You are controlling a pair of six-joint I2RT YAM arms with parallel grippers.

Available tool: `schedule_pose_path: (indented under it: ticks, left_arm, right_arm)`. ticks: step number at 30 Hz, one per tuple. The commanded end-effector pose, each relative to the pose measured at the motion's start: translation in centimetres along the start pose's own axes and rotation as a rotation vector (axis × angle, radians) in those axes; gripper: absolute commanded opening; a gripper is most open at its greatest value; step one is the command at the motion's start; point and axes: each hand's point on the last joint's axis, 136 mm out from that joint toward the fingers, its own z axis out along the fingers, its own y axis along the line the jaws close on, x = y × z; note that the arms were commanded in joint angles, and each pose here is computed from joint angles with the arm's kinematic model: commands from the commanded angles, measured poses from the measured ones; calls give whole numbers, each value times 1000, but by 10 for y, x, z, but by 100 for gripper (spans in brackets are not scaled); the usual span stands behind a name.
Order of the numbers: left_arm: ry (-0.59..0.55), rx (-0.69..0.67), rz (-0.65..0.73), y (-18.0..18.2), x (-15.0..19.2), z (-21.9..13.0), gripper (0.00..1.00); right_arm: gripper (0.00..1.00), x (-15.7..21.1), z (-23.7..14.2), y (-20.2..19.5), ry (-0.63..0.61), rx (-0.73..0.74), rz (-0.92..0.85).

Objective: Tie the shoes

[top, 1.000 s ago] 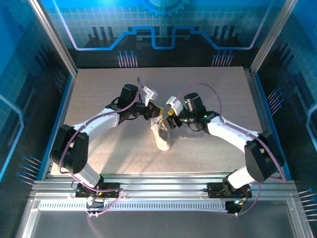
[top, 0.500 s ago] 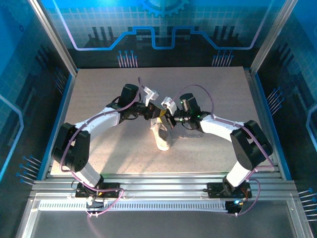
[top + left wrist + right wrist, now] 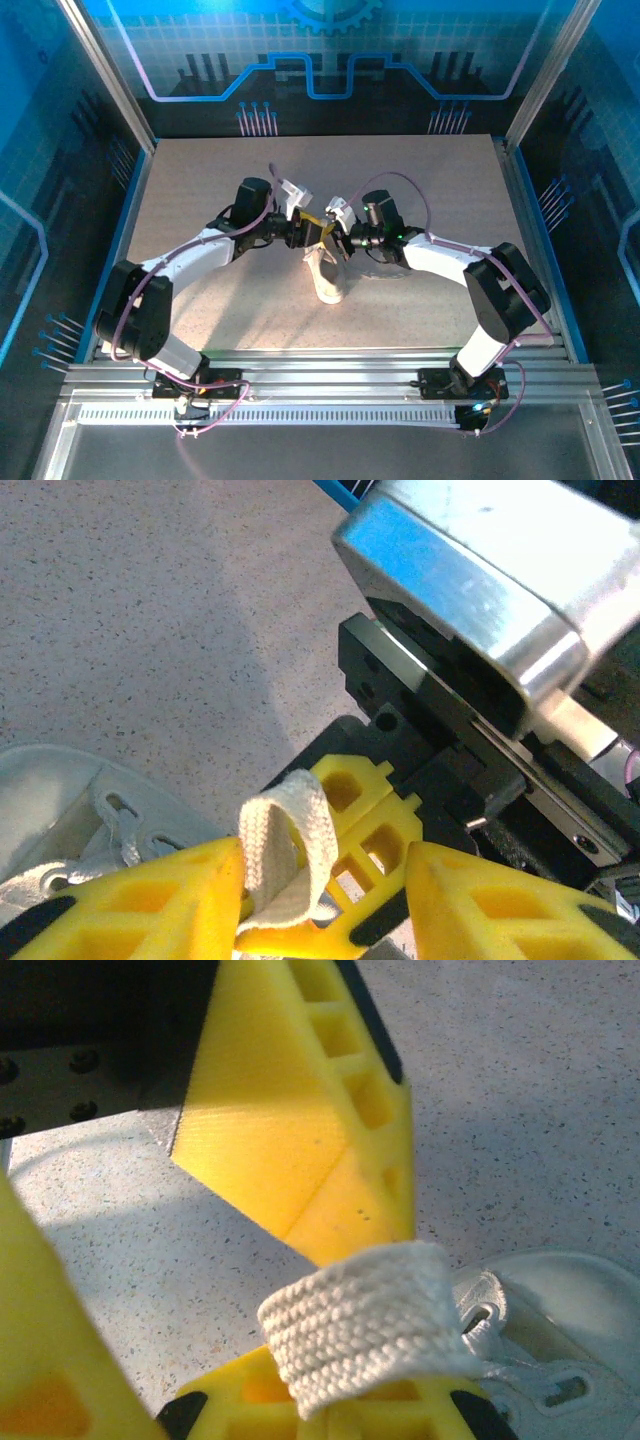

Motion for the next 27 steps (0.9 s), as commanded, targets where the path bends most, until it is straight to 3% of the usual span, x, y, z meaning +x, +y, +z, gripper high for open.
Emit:
schedule_pose_path:
  ticks: [1,10,16,19,20,24,27]
  left_arm:
    - [-47,2,43,-3,-8,-5,40]
    - [-37,25,32,-2,-6,0,1]
    - [-56,17,72,-7,-13,-6,0]
    - [-72,-2,97,-9,-19,-11,0]
    - [-75,-11,109,-10,-20,-13,0]
    - [-84,-24,142,-13,-22,-19,0]
    - [-70,-19,145,-13,-19,-18,0]
  right_arm:
    - [0,-15,0,11,-43,-33,-31]
    - [0,-17,-2,12,-49,-34,-34]
    - [1,-18,-6,14,-48,-32,-28]
    - [34,-16,-15,14,-19,-21,14]
    - [39,-14,-22,12,-10,-7,44]
    - [44,3,-58,-2,28,74,173]
    - [46,42,-84,-21,165,237,270]
